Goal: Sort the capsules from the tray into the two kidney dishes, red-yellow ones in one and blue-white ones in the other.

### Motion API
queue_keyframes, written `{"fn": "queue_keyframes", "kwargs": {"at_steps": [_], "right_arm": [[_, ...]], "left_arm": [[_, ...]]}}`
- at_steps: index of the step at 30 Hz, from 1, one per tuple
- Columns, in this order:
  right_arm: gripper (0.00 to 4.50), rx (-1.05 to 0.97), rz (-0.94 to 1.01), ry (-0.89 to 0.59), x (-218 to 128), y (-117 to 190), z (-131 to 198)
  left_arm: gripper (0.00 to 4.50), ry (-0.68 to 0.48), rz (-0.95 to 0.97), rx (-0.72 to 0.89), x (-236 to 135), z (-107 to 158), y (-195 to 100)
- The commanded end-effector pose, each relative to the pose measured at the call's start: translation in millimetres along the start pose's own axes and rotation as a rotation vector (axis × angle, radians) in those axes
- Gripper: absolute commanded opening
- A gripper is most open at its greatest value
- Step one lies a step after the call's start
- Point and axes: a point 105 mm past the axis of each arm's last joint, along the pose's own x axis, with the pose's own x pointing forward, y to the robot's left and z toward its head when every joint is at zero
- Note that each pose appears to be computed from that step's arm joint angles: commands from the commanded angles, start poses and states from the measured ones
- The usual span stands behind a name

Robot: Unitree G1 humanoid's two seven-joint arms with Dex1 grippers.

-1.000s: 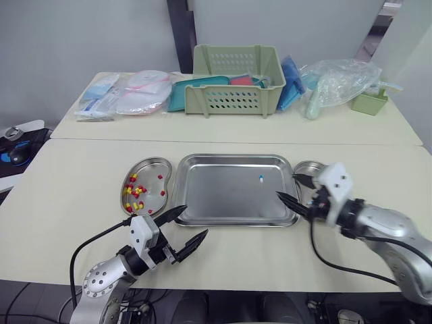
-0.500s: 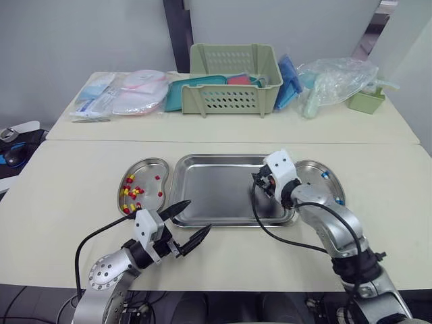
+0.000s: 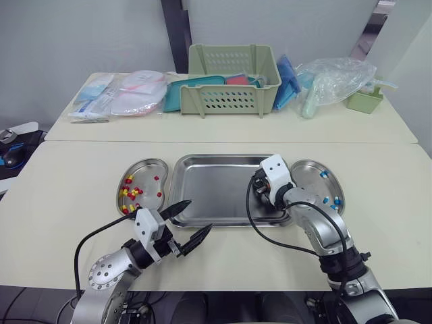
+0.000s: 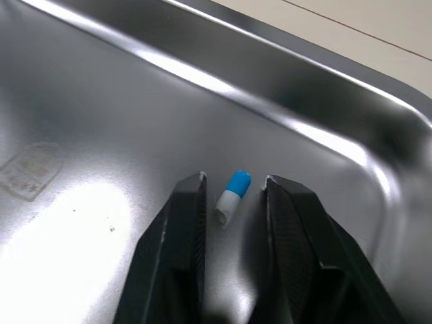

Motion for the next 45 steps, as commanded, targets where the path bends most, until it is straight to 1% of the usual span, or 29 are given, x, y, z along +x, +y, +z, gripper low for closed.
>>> {"fn": "queue_keyframes", "kwargs": {"at_steps": [1,4,10,12,15,18,21,25,28,33,35,40,45], "right_arm": [[0.65,0.027,0.027,0.020,-0.2,1.9,-4.5],[0.01,-0.012,0.046,-0.007,-0.8,3.2,3.0],[0.01,-0.040,0.085,-0.102,-12.9,3.1,26.2],[0.01,-0.052,0.084,-0.147,-27.0,-3.6,35.4],[0.01,-0.063,0.066,-0.169,-47.3,-17.4,37.9],[0.01,-0.072,0.024,-0.173,-69.1,-36.7,35.5],[0.01,-0.074,-0.037,-0.148,-90.9,-59.5,26.5],[0.01,-0.060,-0.119,-0.071,-112.2,-85.0,4.9],[0.01,-0.039,-0.148,-0.026,-119.9,-93.3,-7.7],[0.01,0.001,-0.173,0.008,-122.4,-97.2,-17.1],[0.72,0.015,-0.176,0.008,-122.5,-97.3,-18.3],[1.95,0.024,-0.174,-0.018,-125.0,-99.1,-16.4],[3.37,0.022,-0.155,-0.047,-129.6,-100.7,-14.5]], "left_arm": [[4.50,-0.029,-0.016,0.033,0.5,10.8,-3.1],[4.50,-0.027,-0.016,0.034,0.3,10.5,-3.0],[4.50,-0.023,-0.021,0.038,-1.1,10.0,-2.9],[4.50,-0.018,-0.061,0.050,-0.6,9.8,-5.8],[4.50,-0.003,-0.149,0.073,-0.4,8.4,-14.0],[4.50,-0.001,-0.225,0.084,0.1,8.5,-20.2],[4.50,-0.009,-0.280,0.099,2.2,9.8,-22.7],[4.50,-0.024,-0.343,0.133,6.0,10.3,-25.7],[4.50,-0.034,-0.360,0.131,8.5,8.8,-27.6],[4.50,-0.043,-0.377,0.133,9.0,7.4,-29.7],[4.50,-0.047,-0.380,0.137,8.9,7.0,-29.9],[4.50,-0.059,-0.385,0.141,7.9,6.7,-29.9],[4.50,-0.079,-0.374,0.139,9.3,8.7,-29.0]]}}
